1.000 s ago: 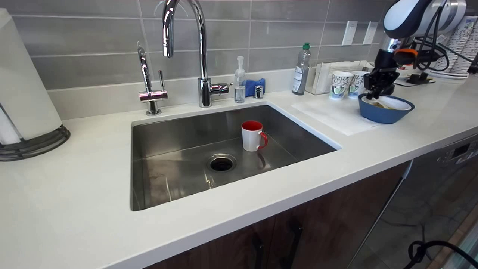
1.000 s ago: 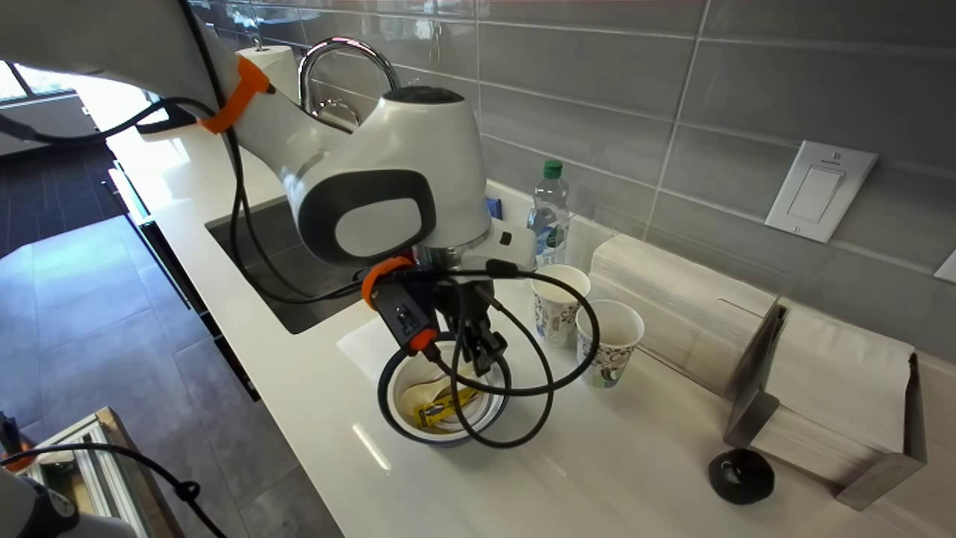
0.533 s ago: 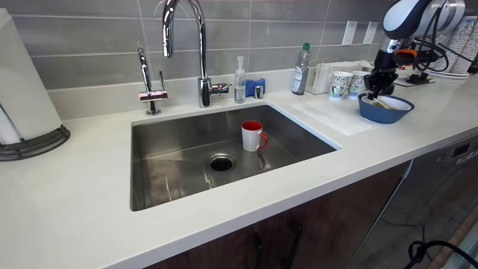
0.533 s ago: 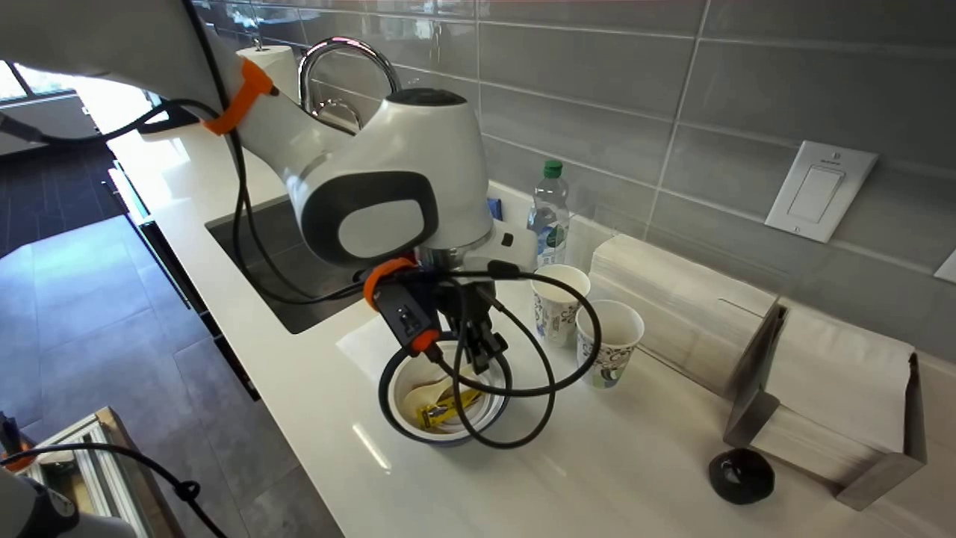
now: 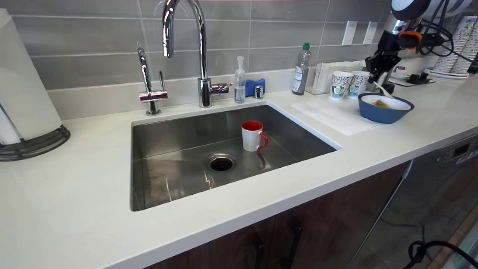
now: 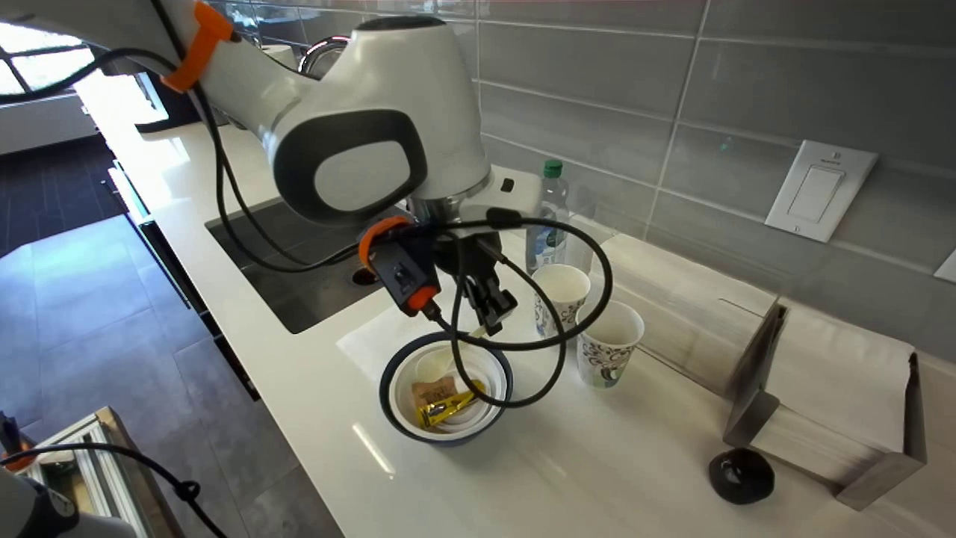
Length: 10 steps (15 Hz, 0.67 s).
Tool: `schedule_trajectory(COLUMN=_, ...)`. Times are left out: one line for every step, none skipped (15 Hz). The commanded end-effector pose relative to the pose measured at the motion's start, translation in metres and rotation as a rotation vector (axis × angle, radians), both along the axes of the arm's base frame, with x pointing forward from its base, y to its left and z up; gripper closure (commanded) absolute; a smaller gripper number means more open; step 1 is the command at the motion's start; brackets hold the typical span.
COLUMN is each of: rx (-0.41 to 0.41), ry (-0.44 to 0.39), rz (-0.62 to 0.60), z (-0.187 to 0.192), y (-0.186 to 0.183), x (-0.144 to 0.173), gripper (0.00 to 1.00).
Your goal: Put the spoon into the cup on the right
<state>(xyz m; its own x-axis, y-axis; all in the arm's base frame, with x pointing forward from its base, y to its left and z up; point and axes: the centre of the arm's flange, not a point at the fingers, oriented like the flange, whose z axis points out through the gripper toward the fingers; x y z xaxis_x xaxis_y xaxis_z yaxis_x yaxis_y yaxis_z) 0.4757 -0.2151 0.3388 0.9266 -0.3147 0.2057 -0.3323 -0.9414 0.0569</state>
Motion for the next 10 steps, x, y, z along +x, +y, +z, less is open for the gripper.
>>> schedule_trajectory(rx=-0.049, ry=-0.11, rz=-0.099, z=0.033, y=0.01, x=-0.01, gripper=0.97)
schedule_trajectory(rx=-0.079, ry=-0.153, rz=-0.125, z=0.039, y=0.009, x=-0.011, gripper=0.97)
schedule_trajectory(rx=-0.105, ry=-0.202, rz=-0.148, z=0.045, y=0.01, x=-0.011, gripper=0.97)
schedule_trajectory(rx=-0.131, ry=-0.25, rz=-0.161, z=0.051, y=0.009, x=-0.01, gripper=0.97)
schedule_trajectory(rx=-0.149, ry=-0.301, rz=-0.176, z=0.056, y=0.009, x=-0.008, gripper=0.97)
schedule_trajectory(rx=-0.173, ry=-0.35, rz=-0.189, z=0.062, y=0.009, x=-0.007, gripper=0.97)
schedule_trajectory(rx=-0.191, ry=-0.406, rz=-0.196, z=0.067, y=0.007, x=-0.003, gripper=0.97)
schedule_trajectory(rx=-0.205, ry=-0.457, rz=-0.209, z=0.072, y=0.005, x=-0.001, gripper=0.97)
schedule_trajectory(rx=-0.22, ry=-0.508, rz=-0.219, z=0.078, y=0.003, x=0.001, gripper=0.97)
schedule_trajectory(rx=-0.231, ry=-0.558, rz=-0.228, z=0.084, y=0.001, x=0.002, gripper=0.97)
